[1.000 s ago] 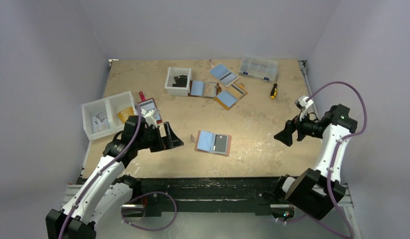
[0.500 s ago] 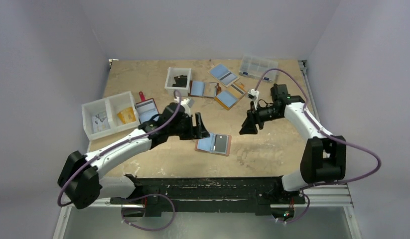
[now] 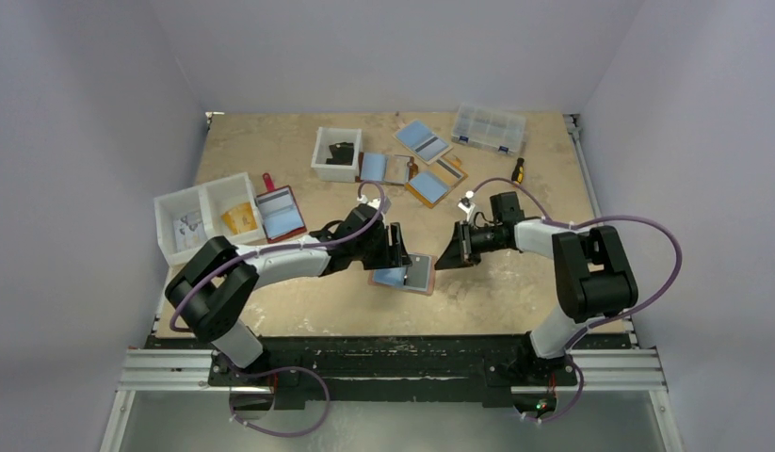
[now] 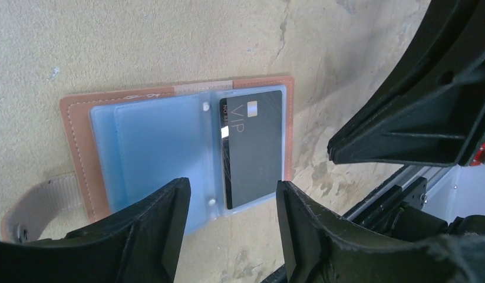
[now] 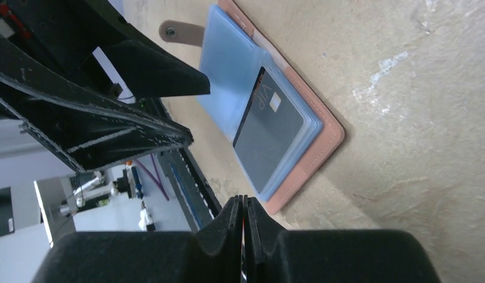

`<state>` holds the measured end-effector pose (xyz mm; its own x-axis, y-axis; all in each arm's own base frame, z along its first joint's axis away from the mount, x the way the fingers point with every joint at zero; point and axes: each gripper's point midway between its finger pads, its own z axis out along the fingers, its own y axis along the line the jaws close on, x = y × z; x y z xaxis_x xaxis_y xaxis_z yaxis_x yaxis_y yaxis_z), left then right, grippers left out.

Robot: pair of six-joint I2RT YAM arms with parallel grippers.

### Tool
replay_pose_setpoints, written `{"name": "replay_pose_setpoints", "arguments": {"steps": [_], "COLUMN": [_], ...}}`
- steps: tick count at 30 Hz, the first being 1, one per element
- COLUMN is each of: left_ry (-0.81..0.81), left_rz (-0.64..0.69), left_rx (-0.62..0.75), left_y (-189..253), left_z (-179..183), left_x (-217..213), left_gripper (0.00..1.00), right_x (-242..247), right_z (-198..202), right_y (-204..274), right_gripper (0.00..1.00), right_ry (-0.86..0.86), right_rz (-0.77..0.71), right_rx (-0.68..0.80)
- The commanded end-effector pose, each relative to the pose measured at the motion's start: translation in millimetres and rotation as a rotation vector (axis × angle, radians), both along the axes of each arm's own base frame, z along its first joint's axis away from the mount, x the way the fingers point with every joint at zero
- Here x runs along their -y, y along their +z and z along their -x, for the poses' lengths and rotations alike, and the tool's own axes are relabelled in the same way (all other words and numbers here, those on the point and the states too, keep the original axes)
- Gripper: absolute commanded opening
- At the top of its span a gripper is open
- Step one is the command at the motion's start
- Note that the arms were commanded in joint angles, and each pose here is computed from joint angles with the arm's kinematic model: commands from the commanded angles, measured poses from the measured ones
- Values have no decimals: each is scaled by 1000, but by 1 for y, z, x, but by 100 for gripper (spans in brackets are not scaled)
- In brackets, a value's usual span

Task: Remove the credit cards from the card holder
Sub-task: Remove the credit card from the card holder.

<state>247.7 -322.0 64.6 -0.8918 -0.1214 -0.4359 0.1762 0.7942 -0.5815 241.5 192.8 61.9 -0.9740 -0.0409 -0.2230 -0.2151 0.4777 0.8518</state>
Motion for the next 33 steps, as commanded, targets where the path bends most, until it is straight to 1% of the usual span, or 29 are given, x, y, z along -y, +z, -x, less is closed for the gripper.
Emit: {"name": "replay_pose_setpoints", "arguments": {"steps": [1, 7, 13, 18, 23, 33], "left_ry": [8, -3, -33, -45, -48, -62], "left_rz": [65, 75, 96, 104, 90, 97], "left_rx": [68, 48, 26, 10, 1, -20], "left_y": [17, 8, 1, -4, -10, -18], "left_z": [-20, -16, -10, -8, -7, -5], "left_x": [19, 21, 24, 28, 27, 30], "left_gripper": [58, 54, 52, 50, 49, 48], "right_x": [-9, -21, -29, -29, -26, -25], "right_z": [-31, -26, -23, -22, -23, -20], "right_y": [14, -1, -3, -9, -15, -23], "right_gripper": [13, 18, 23, 29, 31, 32], "right_ry": [-109, -74, -47, -52, -70, -83], "right_rz": [7, 9, 19, 44, 80, 102], "right_rx": [99, 49, 56, 56, 54, 33]}}
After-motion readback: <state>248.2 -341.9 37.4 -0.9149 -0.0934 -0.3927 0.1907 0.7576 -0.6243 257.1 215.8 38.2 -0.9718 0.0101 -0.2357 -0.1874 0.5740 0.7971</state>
